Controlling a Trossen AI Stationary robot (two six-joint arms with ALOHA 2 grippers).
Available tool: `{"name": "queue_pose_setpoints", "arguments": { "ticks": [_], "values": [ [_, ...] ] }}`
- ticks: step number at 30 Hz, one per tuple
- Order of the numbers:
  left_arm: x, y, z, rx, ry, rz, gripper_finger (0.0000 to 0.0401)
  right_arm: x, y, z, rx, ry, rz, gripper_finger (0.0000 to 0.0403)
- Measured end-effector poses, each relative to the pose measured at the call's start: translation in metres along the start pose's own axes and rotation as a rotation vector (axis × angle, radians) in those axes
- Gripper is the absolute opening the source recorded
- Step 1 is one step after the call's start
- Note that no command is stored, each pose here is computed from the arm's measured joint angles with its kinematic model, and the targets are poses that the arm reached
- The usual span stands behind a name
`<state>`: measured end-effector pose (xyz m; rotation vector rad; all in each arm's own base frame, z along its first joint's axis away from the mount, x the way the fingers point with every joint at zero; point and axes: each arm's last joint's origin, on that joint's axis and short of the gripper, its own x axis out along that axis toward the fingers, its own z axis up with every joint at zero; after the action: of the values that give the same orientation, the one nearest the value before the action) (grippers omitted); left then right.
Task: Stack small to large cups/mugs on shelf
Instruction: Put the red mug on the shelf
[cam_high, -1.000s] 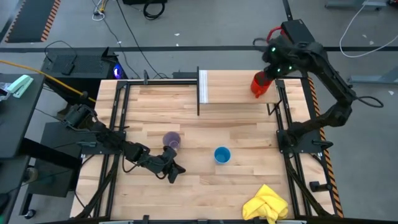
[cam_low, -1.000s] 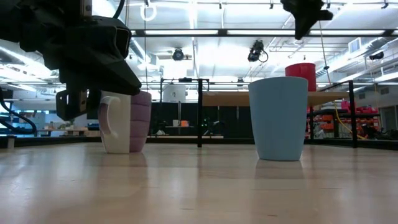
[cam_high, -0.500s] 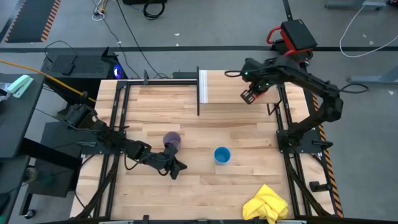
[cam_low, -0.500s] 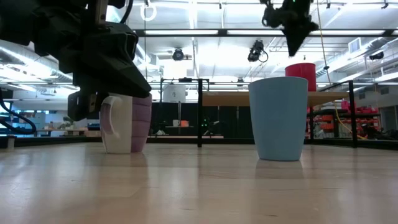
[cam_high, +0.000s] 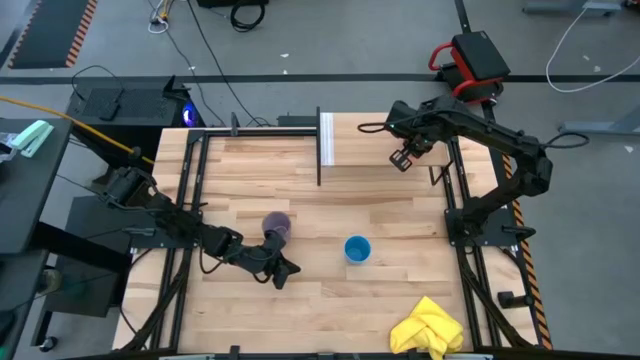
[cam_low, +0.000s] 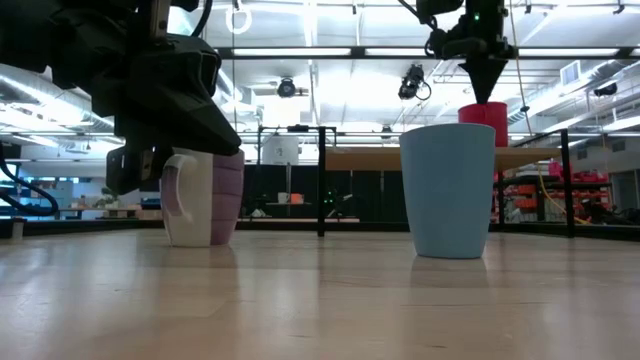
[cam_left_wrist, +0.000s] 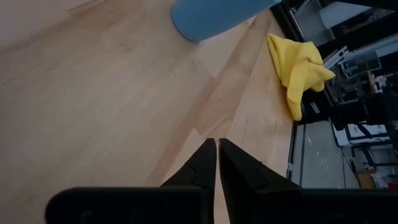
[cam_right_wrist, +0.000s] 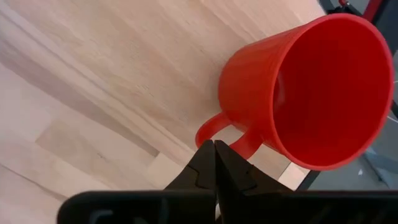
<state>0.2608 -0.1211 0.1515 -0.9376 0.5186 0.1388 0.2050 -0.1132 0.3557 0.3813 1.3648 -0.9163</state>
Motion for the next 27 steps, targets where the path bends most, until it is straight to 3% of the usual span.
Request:
{"name": "queue_pose_setpoints", "arguments": {
  "ticks": [10, 20, 27],
  "values": [
    [0.0, 0.0, 0.0, 0.0, 0.0, 0.0, 0.003, -0.004, 0.002, -0.003, 0.04, -0.016, 0.005, 0.0002],
    [0.0, 0.0, 0.0, 0.007, -0.001, 0.003, 0.0025, -0.009, 0.01, -0.006, 0.005, -0.049, 0.024, 0.0002],
    [0.0, 0.0, 0.0, 0.019, -0.002, 0.001, 0.0031, -0.005, 0.002, -0.002, 0.029, -0.035, 0.012, 0.0002]
  ]
}}
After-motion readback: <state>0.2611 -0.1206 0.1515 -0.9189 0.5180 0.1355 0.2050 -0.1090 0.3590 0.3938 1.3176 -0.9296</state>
